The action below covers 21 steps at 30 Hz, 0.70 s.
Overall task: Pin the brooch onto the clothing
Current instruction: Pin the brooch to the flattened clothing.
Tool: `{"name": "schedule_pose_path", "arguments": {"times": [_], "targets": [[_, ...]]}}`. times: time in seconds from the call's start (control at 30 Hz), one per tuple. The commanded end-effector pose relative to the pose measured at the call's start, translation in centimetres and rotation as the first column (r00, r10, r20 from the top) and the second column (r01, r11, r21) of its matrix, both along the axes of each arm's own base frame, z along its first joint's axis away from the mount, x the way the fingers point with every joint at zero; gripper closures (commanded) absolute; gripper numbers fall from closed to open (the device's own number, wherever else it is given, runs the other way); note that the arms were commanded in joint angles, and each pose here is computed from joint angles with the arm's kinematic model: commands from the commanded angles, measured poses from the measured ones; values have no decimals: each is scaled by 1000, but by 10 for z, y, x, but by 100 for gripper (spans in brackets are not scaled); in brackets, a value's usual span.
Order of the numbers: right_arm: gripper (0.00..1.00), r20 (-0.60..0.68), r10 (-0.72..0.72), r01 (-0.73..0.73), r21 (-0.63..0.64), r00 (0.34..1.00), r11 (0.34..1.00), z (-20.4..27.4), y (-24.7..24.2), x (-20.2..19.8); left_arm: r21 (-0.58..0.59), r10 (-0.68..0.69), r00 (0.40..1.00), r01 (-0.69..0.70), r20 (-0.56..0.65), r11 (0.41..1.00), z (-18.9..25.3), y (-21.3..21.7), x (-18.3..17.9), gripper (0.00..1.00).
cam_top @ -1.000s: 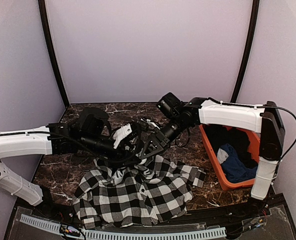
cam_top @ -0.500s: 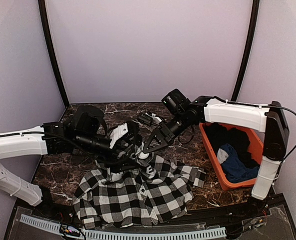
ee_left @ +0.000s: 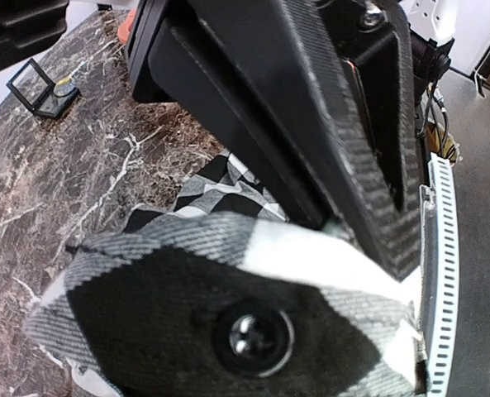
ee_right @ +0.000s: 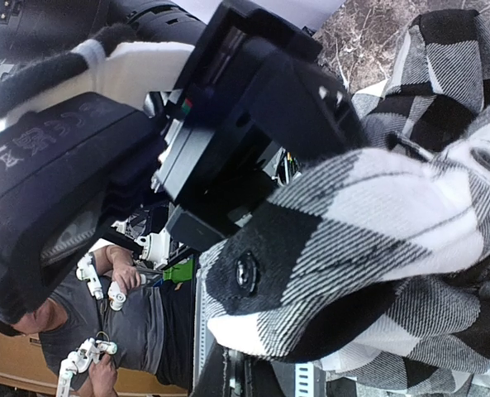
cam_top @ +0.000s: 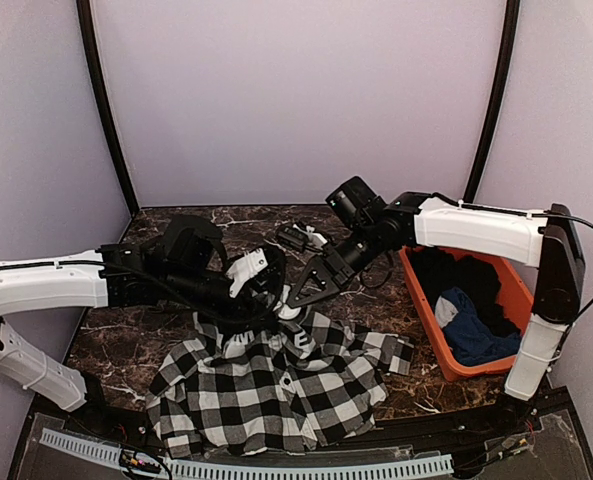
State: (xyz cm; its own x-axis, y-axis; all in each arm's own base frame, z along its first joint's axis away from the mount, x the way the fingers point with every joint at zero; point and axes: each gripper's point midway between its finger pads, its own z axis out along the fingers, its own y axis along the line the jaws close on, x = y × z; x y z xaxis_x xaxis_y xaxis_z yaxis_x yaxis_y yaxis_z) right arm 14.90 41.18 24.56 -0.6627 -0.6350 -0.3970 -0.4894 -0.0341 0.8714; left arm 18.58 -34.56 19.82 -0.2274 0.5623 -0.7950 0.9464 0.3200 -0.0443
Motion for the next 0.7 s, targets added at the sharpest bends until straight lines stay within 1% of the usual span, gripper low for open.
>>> {"name": "schedule_pose_path", "arguments": {"times": [0.0,0.03,0.07,0.13,0.37,0.67], "targets": [[100,17,49,-50,74,999,996,22,0,-16,19,59,998,-59,4,998,1,3,12,70],[100,16,48,-49,71,999,996,21,0,-16,15,60,998,-60,3,998,1,2,12,77],[100,16,45,-46,66,999,997,20,-1,-15,13,60,998,-60,5,998,2,2,11,90],[100,21,39,-40,58,999,998,18,-1,-15,10,73,997,-73,11,997,4,3,13,98],[100,39,36,-37,19,999,999,3,-6,-18,9,163,983,-164,85,986,16,19,27,99],[100,75,158,-162,41,985,986,5,8,-51,29,209,976,-212,66,977,10,19,34,99]]}}
